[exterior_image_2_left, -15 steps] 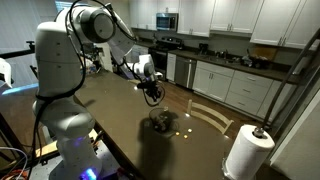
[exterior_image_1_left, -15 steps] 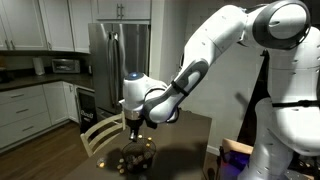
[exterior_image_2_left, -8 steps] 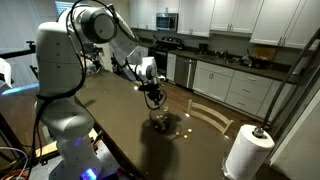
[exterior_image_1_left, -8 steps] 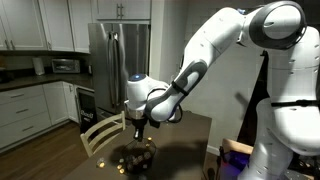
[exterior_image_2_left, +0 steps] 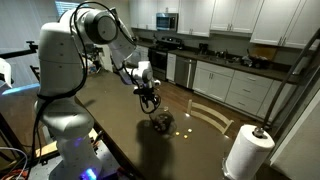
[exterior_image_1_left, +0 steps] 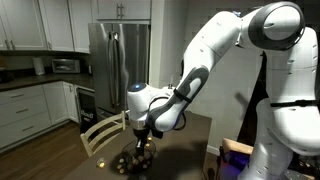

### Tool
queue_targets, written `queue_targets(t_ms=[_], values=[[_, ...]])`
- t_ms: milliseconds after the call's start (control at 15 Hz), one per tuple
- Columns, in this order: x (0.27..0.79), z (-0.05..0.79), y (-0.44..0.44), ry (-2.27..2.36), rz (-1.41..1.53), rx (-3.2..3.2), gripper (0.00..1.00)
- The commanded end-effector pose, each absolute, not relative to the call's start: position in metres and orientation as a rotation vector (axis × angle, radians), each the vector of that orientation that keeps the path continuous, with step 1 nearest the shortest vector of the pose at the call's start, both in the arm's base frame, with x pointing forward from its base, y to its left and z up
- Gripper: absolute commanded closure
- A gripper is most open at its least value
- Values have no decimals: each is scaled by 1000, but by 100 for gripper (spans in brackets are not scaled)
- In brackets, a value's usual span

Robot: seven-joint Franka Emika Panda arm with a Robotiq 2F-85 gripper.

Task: Put the plastic wrapper in the basket then put 3 the yellow objects in the basket, then put a plastic wrapper in the basket

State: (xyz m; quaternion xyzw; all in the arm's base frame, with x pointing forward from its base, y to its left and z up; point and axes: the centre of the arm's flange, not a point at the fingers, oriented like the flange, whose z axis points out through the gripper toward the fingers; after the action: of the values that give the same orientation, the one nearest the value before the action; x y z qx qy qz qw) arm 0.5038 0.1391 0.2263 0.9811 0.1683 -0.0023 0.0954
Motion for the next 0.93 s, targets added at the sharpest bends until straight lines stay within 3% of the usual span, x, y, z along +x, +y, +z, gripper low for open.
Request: queue_targets(t_ms=[0,867], values=[[497,223,136,447,43,2932,1],[515,229,117,264,76,3019,0]])
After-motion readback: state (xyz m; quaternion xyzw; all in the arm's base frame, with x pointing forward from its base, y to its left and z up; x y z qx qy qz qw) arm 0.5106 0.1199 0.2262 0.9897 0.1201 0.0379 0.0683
